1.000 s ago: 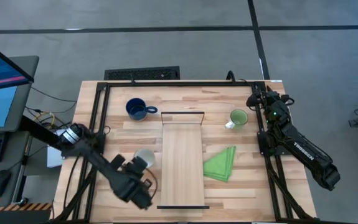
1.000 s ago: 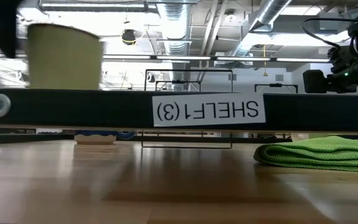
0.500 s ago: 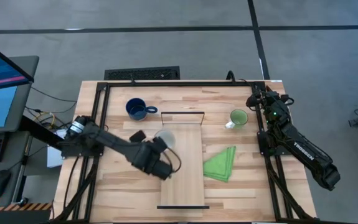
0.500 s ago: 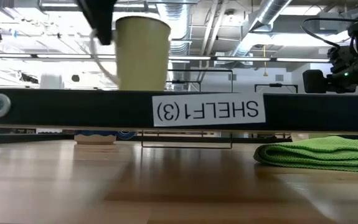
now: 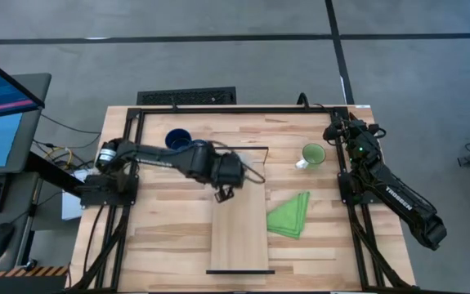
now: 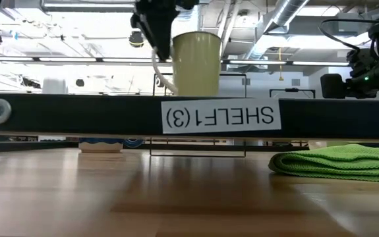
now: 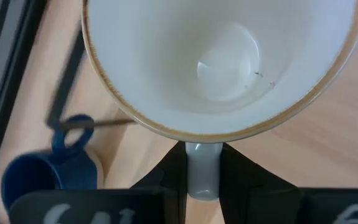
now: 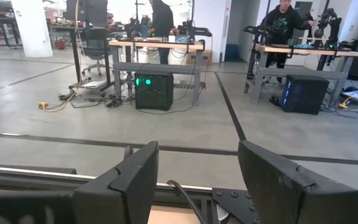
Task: Stack small to large cups/mugs on shelf
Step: Put the yellow mug on the shelf
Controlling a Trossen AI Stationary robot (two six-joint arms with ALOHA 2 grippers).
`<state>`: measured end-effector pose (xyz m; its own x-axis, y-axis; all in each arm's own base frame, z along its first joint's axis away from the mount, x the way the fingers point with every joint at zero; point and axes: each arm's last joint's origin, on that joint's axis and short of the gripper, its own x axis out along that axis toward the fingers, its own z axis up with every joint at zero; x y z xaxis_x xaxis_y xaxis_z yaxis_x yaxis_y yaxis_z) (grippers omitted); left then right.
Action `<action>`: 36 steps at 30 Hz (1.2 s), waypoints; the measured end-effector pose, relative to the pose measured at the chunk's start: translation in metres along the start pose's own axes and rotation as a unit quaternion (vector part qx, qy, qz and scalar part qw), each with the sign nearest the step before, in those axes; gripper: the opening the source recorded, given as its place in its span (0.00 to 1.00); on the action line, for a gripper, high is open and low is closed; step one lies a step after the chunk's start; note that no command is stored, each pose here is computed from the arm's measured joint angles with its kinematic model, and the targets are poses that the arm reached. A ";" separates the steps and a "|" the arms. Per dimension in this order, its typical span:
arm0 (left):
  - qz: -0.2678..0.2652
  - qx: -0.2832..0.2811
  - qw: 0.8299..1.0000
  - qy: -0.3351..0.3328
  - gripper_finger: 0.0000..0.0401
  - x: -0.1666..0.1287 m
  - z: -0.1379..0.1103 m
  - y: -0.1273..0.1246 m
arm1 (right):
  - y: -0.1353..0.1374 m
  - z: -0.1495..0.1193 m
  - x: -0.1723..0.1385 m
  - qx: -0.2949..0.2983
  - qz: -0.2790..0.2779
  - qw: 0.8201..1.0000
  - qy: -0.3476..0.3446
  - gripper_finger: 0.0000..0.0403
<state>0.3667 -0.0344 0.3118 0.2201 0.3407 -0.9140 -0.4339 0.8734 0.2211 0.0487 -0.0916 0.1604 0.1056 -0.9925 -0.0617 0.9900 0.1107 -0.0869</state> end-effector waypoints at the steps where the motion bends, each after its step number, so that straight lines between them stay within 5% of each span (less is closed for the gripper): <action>1: -0.002 0.003 1.000 -0.002 0.11 0.002 0.003 0.004 | 0.000 0.000 0.000 0.000 0.000 1.000 0.000 0.61; 10: -0.050 0.012 0.999 0.017 0.11 0.028 0.014 0.022 | 0.000 0.000 0.000 0.000 0.000 1.000 0.000 0.61; 36: -0.075 0.125 0.989 0.015 0.11 0.061 0.006 0.020 | 0.000 0.000 0.000 -0.001 0.000 1.000 0.000 0.61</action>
<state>0.3771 0.0057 0.2623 0.2387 0.1947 -0.9514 -0.1690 0.9731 0.1567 0.0487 -0.0916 0.1603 0.1056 -0.9925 -0.0620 0.9900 0.1108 -0.0879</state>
